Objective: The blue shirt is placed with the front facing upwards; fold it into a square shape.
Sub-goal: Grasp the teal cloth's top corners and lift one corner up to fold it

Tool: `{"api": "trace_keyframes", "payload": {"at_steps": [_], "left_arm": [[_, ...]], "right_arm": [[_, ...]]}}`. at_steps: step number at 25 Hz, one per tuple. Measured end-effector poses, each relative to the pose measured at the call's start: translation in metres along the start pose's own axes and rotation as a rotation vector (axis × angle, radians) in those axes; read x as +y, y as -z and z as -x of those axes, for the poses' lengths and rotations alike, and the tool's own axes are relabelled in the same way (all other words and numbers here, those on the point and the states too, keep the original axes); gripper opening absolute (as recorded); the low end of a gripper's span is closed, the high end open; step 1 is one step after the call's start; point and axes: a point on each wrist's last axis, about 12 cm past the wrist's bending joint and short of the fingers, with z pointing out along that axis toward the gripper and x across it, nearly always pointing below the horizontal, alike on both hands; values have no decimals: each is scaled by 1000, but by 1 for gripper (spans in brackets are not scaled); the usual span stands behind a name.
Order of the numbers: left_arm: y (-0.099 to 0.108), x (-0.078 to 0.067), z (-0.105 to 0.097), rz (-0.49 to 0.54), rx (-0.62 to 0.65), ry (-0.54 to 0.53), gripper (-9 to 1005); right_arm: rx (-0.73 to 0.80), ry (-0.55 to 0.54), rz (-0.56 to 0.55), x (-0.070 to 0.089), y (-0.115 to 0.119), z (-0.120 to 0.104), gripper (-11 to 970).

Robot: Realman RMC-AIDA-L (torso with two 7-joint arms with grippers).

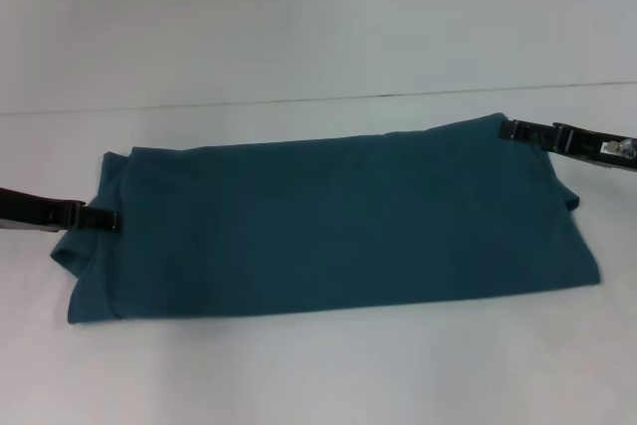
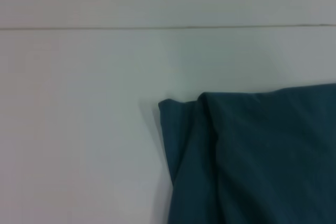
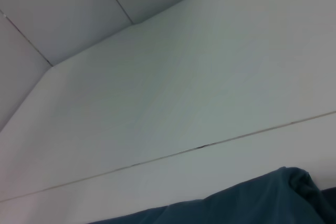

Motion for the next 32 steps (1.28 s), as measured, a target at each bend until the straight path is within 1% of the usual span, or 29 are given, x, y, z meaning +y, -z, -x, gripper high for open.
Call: {"api": "trace_keyframes", "payload": {"at_steps": [9,18,24,32], "left_arm": [[-9,1,3,24,10,-7,947],[-18,8,-1,46,27,14,943],[-19,6,1,40,35,12,940],[-22,0,2,9,66,6,938]], "right_arm": [[13,11,7,3,-2,0,936],[17,14,8,3,-2,1,931],[27,16,10,4,-3,1,928],[47,19,31,6,-1,0,906]]}}
